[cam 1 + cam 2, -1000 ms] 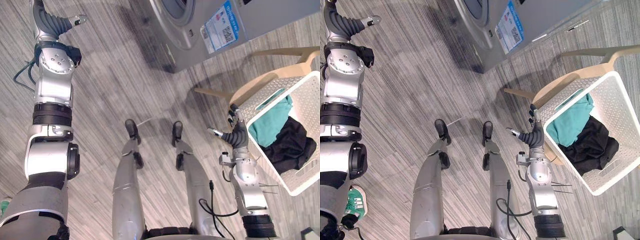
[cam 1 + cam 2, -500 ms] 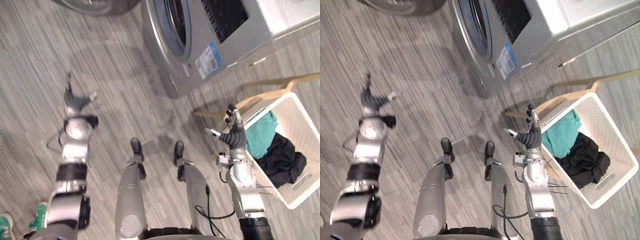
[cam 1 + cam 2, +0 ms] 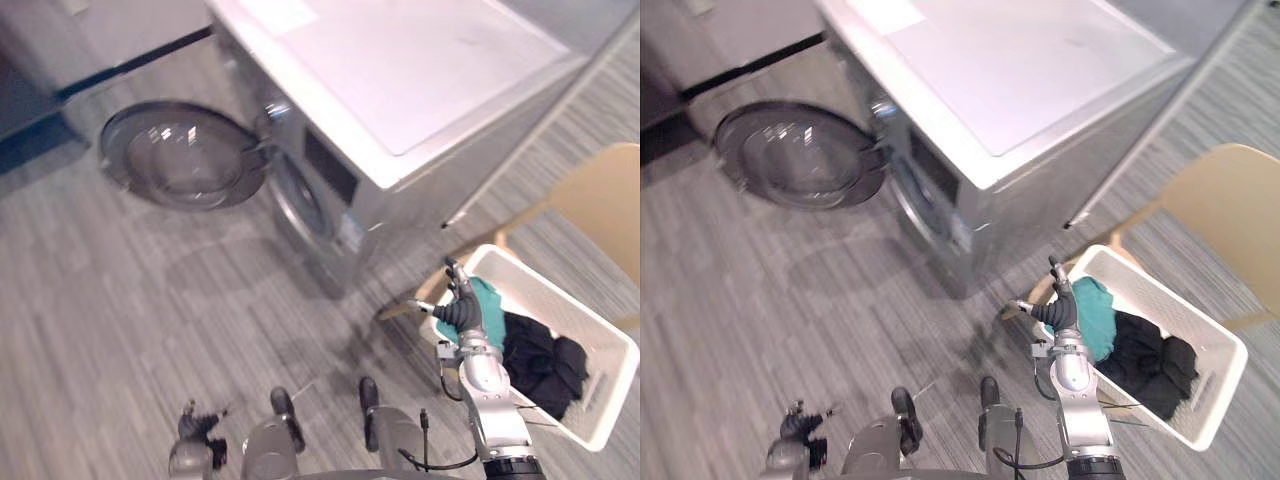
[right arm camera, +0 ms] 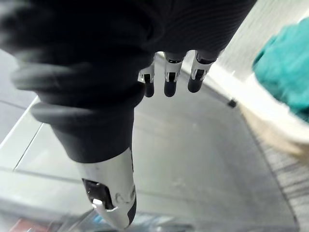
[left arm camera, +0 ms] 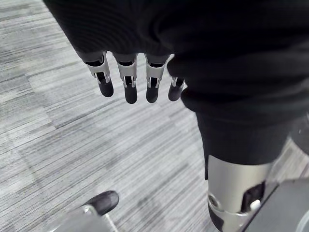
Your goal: Pick up the laundry basket with both hands and put the clothes into the washing machine.
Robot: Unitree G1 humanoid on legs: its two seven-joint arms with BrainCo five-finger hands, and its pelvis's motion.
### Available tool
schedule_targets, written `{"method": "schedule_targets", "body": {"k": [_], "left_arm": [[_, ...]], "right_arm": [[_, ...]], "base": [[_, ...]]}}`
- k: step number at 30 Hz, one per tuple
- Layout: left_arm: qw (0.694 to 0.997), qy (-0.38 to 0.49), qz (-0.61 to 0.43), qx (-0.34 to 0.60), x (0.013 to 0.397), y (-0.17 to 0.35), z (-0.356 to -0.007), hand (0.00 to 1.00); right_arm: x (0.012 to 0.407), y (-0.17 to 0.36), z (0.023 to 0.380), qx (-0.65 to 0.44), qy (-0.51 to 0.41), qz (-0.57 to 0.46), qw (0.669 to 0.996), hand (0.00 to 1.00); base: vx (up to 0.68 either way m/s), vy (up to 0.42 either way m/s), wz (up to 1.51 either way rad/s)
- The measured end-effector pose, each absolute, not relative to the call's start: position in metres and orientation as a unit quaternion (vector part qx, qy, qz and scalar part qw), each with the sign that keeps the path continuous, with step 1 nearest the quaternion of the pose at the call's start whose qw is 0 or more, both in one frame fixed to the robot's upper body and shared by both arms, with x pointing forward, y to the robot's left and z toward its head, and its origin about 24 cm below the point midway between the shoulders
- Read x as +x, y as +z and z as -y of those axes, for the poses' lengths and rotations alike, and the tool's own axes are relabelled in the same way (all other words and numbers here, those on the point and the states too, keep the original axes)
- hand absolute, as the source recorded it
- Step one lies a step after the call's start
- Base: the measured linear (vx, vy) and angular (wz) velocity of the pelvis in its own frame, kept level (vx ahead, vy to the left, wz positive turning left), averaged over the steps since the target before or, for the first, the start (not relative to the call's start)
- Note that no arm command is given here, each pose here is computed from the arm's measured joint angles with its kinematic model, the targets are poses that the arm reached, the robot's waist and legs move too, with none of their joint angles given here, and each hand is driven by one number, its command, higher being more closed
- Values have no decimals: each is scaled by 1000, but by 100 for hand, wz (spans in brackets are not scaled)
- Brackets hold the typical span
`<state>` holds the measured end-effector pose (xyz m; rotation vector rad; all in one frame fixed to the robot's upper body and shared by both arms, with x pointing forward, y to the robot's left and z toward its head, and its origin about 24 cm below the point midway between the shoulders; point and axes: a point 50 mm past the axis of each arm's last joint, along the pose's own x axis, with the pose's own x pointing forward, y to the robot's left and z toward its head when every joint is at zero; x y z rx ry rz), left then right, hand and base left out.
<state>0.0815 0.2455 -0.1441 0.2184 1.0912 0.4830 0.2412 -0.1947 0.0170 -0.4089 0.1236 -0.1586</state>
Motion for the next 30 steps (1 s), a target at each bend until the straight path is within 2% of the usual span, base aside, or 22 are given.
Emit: {"method": "schedule_targets", "body": {"k": [4, 8, 14, 20, 24, 26, 30], "left_arm": [[821, 212, -516, 124, 80, -144, -252, 0], [822, 178, -526, 129, 79, -148, -240, 0], [832, 135, -522, 130, 82, -152, -219, 0], [843, 113, -507, 141, 96, -151, -214, 0], [852, 112, -491, 144, 108, -148, -215, 0], [863, 112, -471, 146, 127, -142, -215, 0], [882, 108, -436, 142, 151, -134, -210, 0]], "right_arm": [[239, 11, 192, -244, -46, -71, 966, 0], [236, 6, 192, -292, 2, -81, 953, 0], [242, -7, 203, -345, 18, -114, 932, 0], [274, 13, 192, -420, 60, -62, 903, 0], [311, 46, 176, -462, 82, 2, 883, 0], [332, 67, 181, -506, 76, 21, 859, 0], [352, 88, 193, -558, 60, 29, 827, 0]], "base": [[118, -141, -85], [173, -152, -86], [160, 73, -82], [28, 221, -66], [-73, 186, -39], [-86, 135, -3], [-41, 83, 16]]}}
